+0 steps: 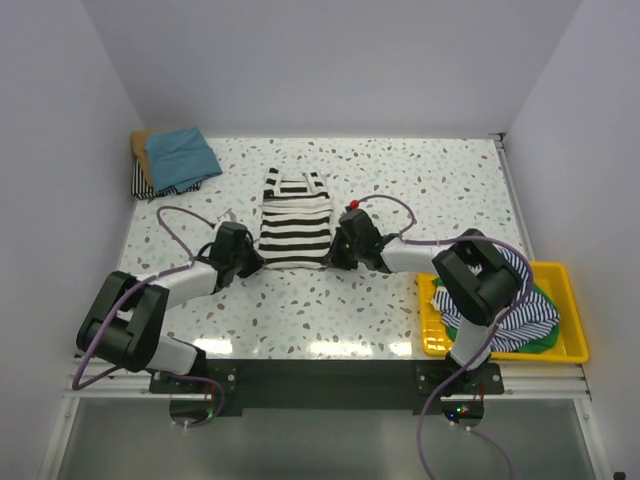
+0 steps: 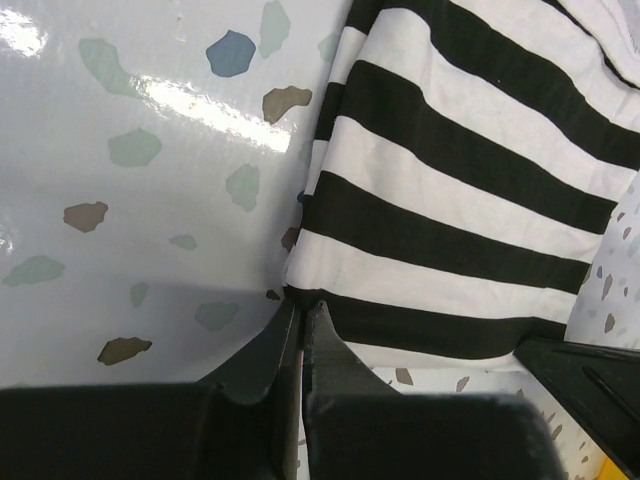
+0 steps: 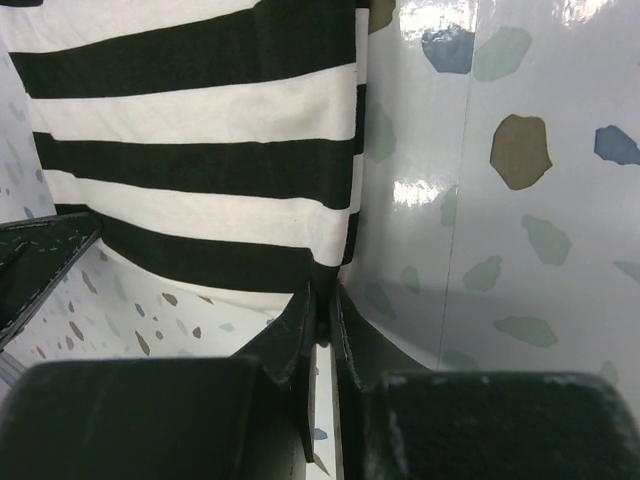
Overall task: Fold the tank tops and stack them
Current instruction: Fold the tank top
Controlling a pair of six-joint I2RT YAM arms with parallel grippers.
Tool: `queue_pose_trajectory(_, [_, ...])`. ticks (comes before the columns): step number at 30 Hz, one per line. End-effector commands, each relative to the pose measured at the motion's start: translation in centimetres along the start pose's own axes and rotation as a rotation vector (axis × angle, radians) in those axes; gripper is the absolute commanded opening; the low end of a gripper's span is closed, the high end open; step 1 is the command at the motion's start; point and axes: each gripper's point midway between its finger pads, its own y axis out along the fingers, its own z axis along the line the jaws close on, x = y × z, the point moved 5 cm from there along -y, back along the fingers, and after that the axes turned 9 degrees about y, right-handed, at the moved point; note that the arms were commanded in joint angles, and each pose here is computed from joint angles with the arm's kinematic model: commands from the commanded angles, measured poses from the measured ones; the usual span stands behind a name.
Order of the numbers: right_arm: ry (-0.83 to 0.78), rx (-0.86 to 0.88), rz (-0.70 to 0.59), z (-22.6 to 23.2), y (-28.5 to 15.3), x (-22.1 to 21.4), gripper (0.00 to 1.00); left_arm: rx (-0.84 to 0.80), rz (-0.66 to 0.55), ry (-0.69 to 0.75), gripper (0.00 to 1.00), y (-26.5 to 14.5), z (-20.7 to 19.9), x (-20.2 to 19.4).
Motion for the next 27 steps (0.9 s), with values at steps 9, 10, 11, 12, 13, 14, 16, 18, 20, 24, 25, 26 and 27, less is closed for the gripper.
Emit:
queue_pose_trajectory(9, [-0.248, -0.102, 0.07, -2.6, -6.6, -7.0, 0.0, -0.043, 0.143, 0.107, 0.0, -6.1, 1.6, -5.2])
queue_pose_trajectory(10, [-0.274, -0.11, 0.064, -2.8, -7.4, -7.6, 0.0, -0.062, 0.156, 0.115, 0.0, -6.9, 1.3, -5.7])
queue_pose_trajectory(11, [-0.29, -0.103, 0.069, -3.2, -8.2, -8.4, 0.0, -0.1, 0.133, 0.115, 0.0, -8.1, 1.0, -5.6])
queue_pose_trajectory(12, [-0.315, -0.064, 0.072, -2.4, -9.6, -9.5, 0.0, -0.097, 0.171, 0.12, 0.0, -9.0, 1.3, -6.4])
queue_pose_trajectory(13, [-0.323, -0.06, 0.073, -2.6, -10.4, -10.0, 0.0, -0.141, 0.138, 0.114, 0.0, -10.3, 0.6, -5.9])
queue_pose_trajectory(14, [-0.331, -0.053, 0.069, -2.5, -11.1, -10.3, 0.0, -0.152, 0.137, 0.111, 0.0, -11.0, 0.5, -5.9])
queue_pose_trajectory(16, [-0.332, -0.021, 0.057, -1.9, -13.3, -10.7, 0.0, -0.158, 0.147, 0.104, 0.0, -12.5, 0.5, -6.0])
queue_pose_trajectory(18, [-0.318, 0.005, 0.014, -1.0, -14.8, -10.0, 0.01, -0.186, 0.107, 0.102, 0.0, -14.2, -0.3, -4.8])
queue_pose_trajectory(20, [-0.313, 0.022, -0.034, 0.1, -16.5, -8.9, 0.02, -0.201, 0.072, 0.108, 0.0, -15.3, -1.3, -3.4])
queue_pose_trajectory(24, [-0.339, 0.008, -0.085, 2.3, -18.1, -7.2, 0.03, -0.234, 0.027, 0.12, 0.0, -15.6, -3.8, -0.9])
queue_pose_trajectory(25, [-0.347, -0.016, -0.093, 2.9, -18.2, -6.8, 0.03, -0.242, 0.013, 0.131, 0.0, -15.5, -4.8, 0.1])
queue_pose_trajectory(26, [-0.352, -0.029, -0.104, 3.2, -18.0, -6.5, 0.03, -0.26, -0.02, 0.134, 0.0, -15.4, -5.6, 1.1])
queue_pose_trajectory(27, [-0.351, -0.055, -0.114, 3.1, -17.8, -5.7, 0.02, -0.266, -0.039, 0.139, 0.0, -15.3, -6.2, 1.8])
